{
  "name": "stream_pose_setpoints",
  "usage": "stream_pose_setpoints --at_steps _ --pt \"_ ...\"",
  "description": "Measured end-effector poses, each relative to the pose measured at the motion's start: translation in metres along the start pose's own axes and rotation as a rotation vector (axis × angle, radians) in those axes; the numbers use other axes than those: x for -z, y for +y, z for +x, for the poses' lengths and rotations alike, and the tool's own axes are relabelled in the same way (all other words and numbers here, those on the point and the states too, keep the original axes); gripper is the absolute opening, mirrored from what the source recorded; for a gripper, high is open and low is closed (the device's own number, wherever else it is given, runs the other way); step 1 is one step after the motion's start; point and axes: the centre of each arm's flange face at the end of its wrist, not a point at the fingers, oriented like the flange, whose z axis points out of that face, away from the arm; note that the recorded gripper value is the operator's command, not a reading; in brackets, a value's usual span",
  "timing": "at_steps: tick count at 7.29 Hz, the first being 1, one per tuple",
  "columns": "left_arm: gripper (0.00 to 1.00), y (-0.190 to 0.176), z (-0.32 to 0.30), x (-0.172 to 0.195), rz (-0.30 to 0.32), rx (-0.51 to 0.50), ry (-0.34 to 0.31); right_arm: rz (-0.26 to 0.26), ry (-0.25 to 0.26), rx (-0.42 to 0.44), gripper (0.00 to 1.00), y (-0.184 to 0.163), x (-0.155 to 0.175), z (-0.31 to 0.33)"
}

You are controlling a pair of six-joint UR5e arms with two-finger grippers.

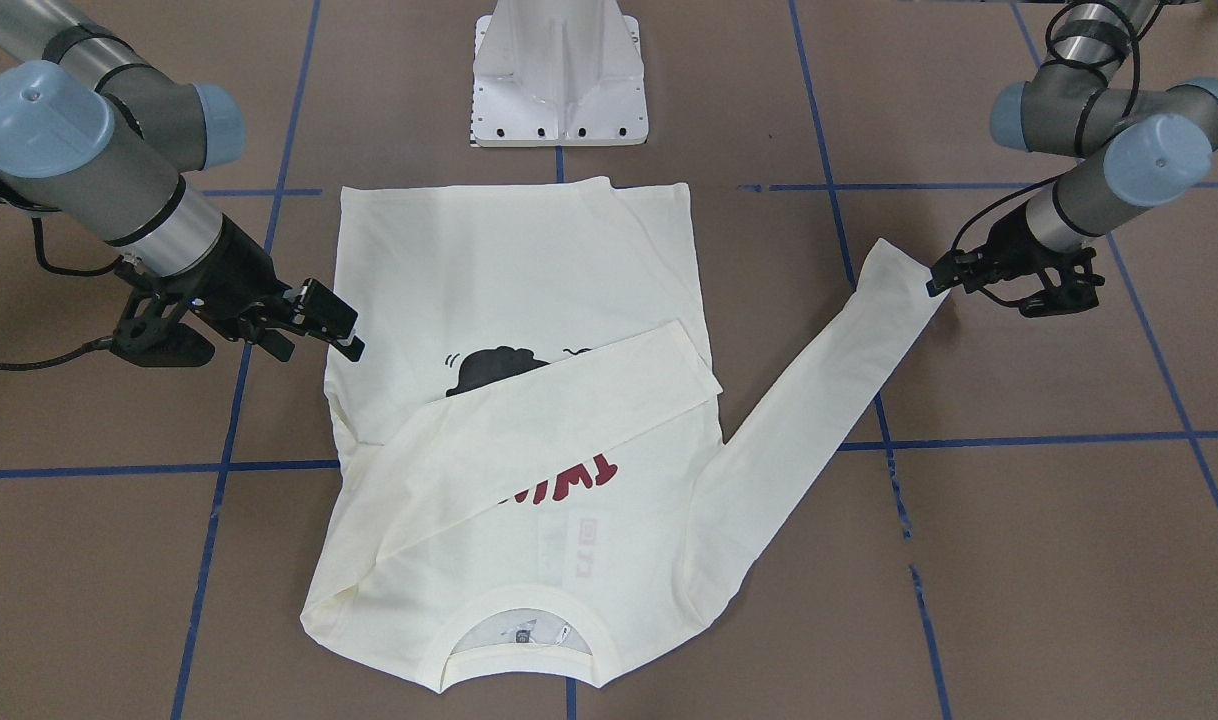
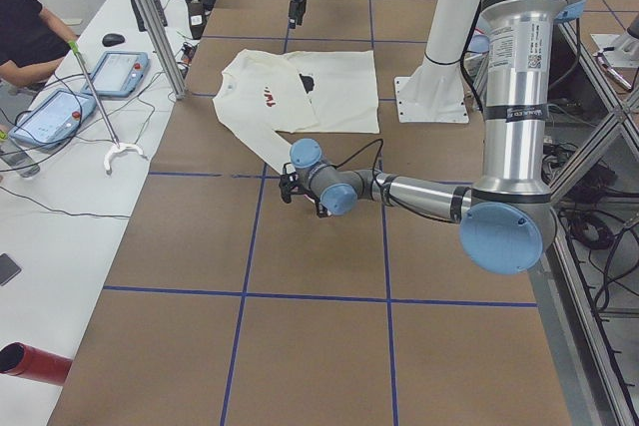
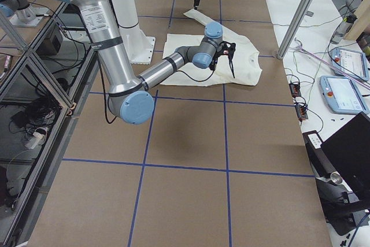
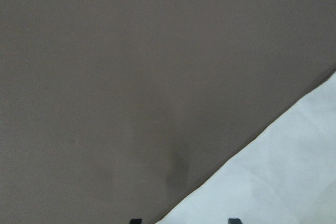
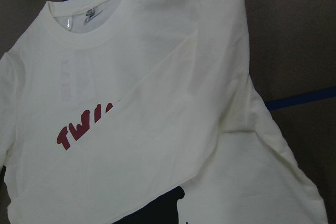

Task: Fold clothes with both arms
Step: 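Release the sleeve and raise the right gripper while the left gripper approaches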

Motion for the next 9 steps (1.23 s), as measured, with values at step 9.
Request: stream_pose_setpoints --at_steps 9 --pt "0.46 0.0032 -0.005 -0.0073 0.006 0.004 -0.025 0.006 0.006 0.002 1.0 -0.0009 -0.001 0.0031"
